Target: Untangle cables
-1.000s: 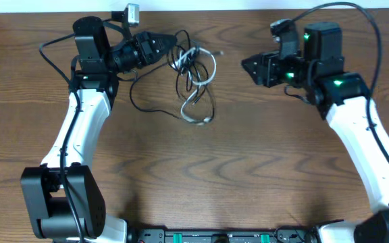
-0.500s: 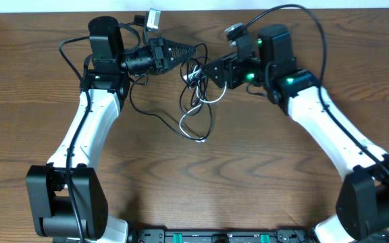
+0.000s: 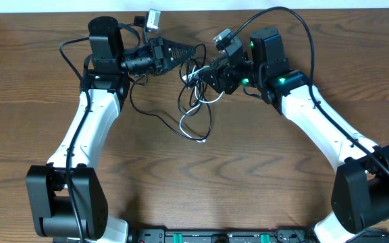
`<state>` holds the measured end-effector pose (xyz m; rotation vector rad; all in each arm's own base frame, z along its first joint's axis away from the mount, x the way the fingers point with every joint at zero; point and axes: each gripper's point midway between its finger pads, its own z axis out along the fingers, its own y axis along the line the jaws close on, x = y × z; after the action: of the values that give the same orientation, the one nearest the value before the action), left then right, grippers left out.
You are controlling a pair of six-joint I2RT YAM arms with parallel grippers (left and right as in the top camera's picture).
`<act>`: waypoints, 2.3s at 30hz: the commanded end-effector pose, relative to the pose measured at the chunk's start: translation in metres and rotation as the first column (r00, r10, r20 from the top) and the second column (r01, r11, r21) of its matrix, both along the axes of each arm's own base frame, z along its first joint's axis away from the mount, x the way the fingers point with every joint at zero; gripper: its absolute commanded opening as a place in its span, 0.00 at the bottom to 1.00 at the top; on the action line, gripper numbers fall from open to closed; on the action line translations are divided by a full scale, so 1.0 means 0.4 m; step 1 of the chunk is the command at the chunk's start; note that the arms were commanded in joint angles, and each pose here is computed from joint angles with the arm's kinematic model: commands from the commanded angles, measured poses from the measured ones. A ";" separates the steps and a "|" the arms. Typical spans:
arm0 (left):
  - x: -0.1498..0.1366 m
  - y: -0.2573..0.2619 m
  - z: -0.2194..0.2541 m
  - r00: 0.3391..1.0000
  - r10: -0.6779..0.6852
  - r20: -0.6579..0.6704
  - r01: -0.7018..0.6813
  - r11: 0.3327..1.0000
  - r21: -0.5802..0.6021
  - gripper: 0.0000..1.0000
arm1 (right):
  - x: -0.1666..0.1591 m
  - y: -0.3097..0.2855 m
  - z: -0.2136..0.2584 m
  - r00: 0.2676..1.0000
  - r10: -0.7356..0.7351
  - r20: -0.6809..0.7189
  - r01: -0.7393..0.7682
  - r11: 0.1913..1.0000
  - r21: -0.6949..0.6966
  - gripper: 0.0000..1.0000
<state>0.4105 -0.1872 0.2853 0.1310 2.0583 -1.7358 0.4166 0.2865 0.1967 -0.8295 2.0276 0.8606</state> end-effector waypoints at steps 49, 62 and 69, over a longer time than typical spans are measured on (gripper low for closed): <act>0.059 0.221 -0.279 0.872 0.480 -0.091 -0.363 0.762 0.537 0.13 | -0.001 -0.113 0.039 0.988 -0.098 -0.116 0.101 0.995 0.017 0.01; -0.008 0.279 -0.419 0.873 0.470 -0.133 -0.233 0.639 0.733 0.48 | -0.009 -0.142 -0.003 0.963 -0.184 -0.198 0.178 0.983 -0.048 0.01; 0.025 0.290 -0.414 0.923 0.386 0.008 -0.254 0.590 0.766 0.52 | -0.007 -0.152 -0.013 0.954 -0.213 -0.210 0.203 0.977 -0.070 0.01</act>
<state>0.4108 -0.0736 0.1160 -0.2865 2.6427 -0.6618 0.4094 0.2296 0.1795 -0.5829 2.3049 0.8350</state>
